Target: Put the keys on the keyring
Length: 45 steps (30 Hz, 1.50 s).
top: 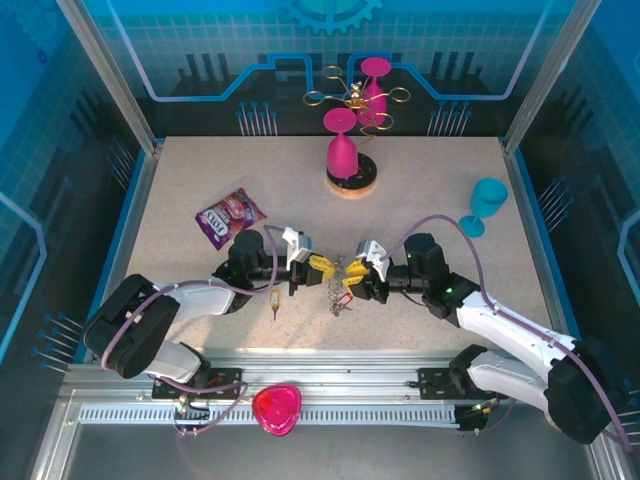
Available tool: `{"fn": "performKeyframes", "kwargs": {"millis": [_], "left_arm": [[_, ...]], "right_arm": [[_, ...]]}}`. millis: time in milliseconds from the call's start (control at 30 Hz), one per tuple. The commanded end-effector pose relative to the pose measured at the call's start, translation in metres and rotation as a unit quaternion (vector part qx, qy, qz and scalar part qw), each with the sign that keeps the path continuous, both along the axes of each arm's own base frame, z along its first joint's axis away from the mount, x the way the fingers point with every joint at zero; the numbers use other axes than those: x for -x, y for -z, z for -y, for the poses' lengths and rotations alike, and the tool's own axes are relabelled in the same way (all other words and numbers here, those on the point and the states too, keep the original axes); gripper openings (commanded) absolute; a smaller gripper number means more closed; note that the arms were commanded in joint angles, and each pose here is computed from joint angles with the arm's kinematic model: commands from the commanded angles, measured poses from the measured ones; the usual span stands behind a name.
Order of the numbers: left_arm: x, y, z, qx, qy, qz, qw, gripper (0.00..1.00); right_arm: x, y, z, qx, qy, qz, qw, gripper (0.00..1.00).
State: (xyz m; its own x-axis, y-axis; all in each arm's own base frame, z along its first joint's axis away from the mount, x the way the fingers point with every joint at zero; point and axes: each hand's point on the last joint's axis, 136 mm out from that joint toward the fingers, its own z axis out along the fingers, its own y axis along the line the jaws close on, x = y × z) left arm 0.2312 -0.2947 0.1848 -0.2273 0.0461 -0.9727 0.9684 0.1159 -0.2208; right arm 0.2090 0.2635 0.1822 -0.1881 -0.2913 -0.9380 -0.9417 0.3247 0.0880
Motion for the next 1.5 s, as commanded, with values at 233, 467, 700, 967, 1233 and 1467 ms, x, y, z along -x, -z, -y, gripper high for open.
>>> {"fn": "performKeyframes", "kwargs": {"millis": [233,467,700,967,1233,1467], "left_arm": [[0.016,-0.012,0.003,0.021,0.038,0.029,0.999,0.0],[0.017,-0.012,0.003,0.021,0.043,0.028,0.998,0.0],[0.017,-0.011,0.004,0.021,0.044,0.026,0.998,0.0],[0.008,0.0,-0.001,-0.016,0.006,0.031,0.999,0.19],[0.011,0.007,-0.007,-0.089,0.008,0.055,0.994,0.3],[0.01,0.0,-0.005,-0.087,0.017,0.067,0.994,0.31]], "right_arm": [[-0.006,-0.018,-0.007,-0.043,-0.01,0.031,0.999,0.24],[-0.007,-0.02,-0.01,-0.05,-0.017,0.028,0.998,0.19],[-0.005,-0.022,-0.015,-0.057,-0.033,0.023,0.998,0.08],[0.001,-0.009,-0.009,0.001,-0.044,0.01,0.999,0.0],[0.006,0.007,0.003,0.144,-0.056,-0.016,0.988,0.0],[0.008,0.001,-0.003,0.201,-0.08,-0.032,0.976,0.0]]}}
